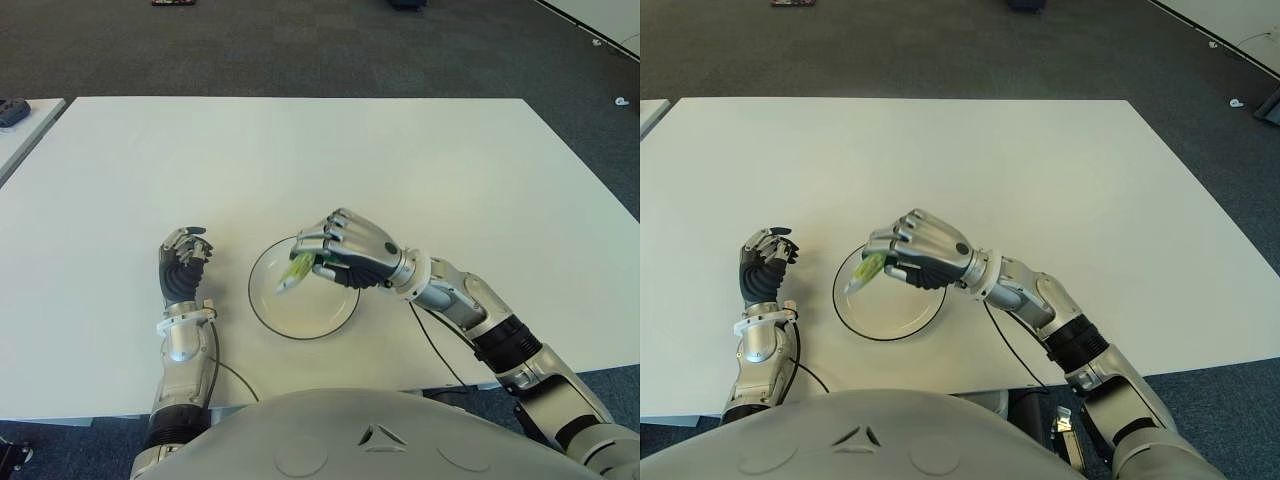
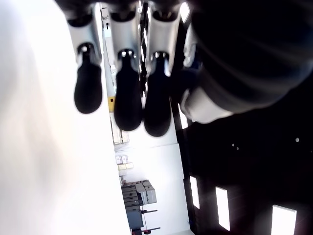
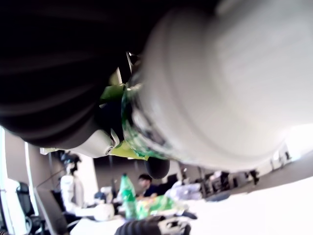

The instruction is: Put the toothpaste on the table into the plate.

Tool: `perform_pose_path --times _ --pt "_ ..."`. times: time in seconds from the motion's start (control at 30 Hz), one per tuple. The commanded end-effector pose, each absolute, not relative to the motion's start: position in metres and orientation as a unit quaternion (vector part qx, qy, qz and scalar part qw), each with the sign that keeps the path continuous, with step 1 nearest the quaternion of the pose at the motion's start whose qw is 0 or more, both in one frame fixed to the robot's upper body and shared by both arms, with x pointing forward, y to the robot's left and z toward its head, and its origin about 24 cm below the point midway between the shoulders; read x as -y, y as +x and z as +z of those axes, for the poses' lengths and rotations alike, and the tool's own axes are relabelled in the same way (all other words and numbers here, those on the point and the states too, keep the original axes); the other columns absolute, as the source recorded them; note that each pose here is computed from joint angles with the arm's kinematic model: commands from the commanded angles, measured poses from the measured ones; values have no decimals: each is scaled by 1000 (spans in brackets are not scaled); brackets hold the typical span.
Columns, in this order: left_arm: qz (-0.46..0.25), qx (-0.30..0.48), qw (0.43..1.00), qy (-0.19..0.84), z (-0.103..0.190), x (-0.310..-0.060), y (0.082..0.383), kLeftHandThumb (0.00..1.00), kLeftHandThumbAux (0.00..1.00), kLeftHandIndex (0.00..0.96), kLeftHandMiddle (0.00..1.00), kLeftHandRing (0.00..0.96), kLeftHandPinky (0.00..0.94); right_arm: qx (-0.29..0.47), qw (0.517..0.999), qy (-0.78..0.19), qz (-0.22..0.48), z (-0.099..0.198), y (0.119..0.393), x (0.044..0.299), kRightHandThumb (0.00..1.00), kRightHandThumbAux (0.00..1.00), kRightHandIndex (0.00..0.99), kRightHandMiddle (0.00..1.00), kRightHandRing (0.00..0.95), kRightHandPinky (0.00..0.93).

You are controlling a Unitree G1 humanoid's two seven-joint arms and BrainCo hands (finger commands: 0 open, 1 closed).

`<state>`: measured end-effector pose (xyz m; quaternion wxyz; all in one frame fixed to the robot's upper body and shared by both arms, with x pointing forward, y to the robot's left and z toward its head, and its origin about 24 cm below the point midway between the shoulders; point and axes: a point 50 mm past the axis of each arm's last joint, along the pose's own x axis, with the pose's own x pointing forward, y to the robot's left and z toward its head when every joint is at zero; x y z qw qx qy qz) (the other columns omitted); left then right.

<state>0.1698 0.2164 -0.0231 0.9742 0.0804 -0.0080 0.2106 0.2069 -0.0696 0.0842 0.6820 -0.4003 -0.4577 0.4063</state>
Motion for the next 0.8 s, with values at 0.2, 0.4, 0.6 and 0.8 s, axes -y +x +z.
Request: perform_pose_path --times 0.2,0.4,0.6,0.8 --pt "210 -5 973 97 -24 -214 170 696 721 433 635 637 617 488 606 -451 437 70 209 60 719 713 435 855 893 900" --pt "215 -9 972 96 -25 -215 169 695 722 432 637 639 619 483 583 -471 452 59 208 59 695 719 438 892 899 902" --pt "216 -12 972 90 -26 -216 169 696 722 432 634 636 618 470 556 -501 468 47 211 60 693 721 438 897 901 898" --pt "215 -9 972 90 -26 -216 167 697 722 432 637 641 635 453 531 -532 480 36 213 61 700 720 439 898 900 899"
